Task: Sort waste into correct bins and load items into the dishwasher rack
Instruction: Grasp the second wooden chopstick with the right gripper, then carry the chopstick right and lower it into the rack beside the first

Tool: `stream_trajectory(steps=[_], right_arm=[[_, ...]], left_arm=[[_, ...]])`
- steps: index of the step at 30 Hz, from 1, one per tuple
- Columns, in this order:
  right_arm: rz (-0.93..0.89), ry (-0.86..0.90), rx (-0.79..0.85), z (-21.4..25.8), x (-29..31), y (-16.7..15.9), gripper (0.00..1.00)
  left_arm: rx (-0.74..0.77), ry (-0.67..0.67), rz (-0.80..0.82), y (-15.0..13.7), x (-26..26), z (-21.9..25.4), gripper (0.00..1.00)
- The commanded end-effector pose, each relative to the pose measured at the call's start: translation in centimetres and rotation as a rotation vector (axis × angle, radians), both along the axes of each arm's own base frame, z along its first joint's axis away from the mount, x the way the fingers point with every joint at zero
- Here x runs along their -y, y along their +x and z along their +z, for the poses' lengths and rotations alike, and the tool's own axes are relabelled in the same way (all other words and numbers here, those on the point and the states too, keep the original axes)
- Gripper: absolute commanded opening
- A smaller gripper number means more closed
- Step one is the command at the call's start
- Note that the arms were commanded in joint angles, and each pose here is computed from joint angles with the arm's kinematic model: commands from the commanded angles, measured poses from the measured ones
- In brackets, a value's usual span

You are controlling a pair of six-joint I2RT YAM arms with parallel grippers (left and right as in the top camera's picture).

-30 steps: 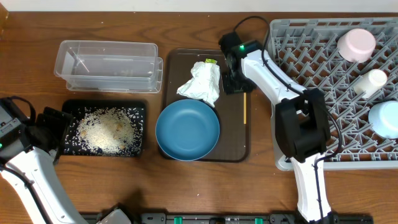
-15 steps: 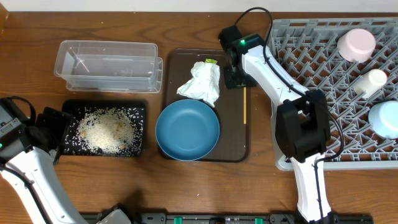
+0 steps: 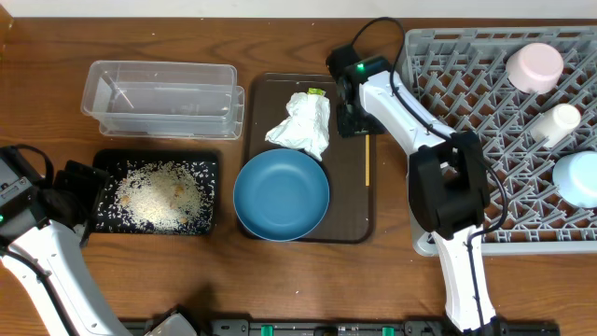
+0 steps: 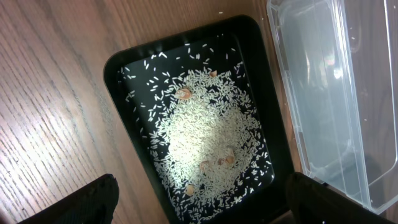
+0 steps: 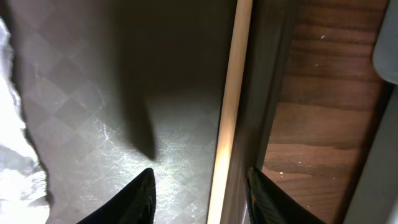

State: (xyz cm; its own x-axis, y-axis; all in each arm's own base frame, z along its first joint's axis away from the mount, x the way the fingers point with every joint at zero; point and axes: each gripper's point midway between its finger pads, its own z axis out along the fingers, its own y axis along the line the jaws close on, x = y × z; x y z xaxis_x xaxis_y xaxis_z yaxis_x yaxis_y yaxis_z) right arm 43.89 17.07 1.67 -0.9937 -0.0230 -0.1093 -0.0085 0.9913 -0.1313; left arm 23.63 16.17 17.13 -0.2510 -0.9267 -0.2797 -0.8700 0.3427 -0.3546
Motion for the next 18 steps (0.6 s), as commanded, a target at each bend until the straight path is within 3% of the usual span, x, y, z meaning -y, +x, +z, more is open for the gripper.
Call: stream_trajectory(steps=[1,14,16,18], right_arm=[[-0.007,-0.003,-0.009,-0.5,-0.3,-0.4,0.46],[-0.013,0.049,-0.058,-3.7,-0.8,-2.0,0.46],[-0.012,0.046,-0.064,-4.0,-0.7,-2.2,0.4],[-0.013,0.044,-0.069,-4.1,-0.6,-2.4,0.26]], left_arm=[[0.012,0.003,0.011,0.1,-0.2,0.5,0.89],[0.012,0.004,0.011,0.1,-0.2,0.5,0.89],[0.012,0.004,0.011,0.1,-0.2,0.5,0.89],[0.012,0.004,0.011,0.1,-0.2,0.5,0.89]])
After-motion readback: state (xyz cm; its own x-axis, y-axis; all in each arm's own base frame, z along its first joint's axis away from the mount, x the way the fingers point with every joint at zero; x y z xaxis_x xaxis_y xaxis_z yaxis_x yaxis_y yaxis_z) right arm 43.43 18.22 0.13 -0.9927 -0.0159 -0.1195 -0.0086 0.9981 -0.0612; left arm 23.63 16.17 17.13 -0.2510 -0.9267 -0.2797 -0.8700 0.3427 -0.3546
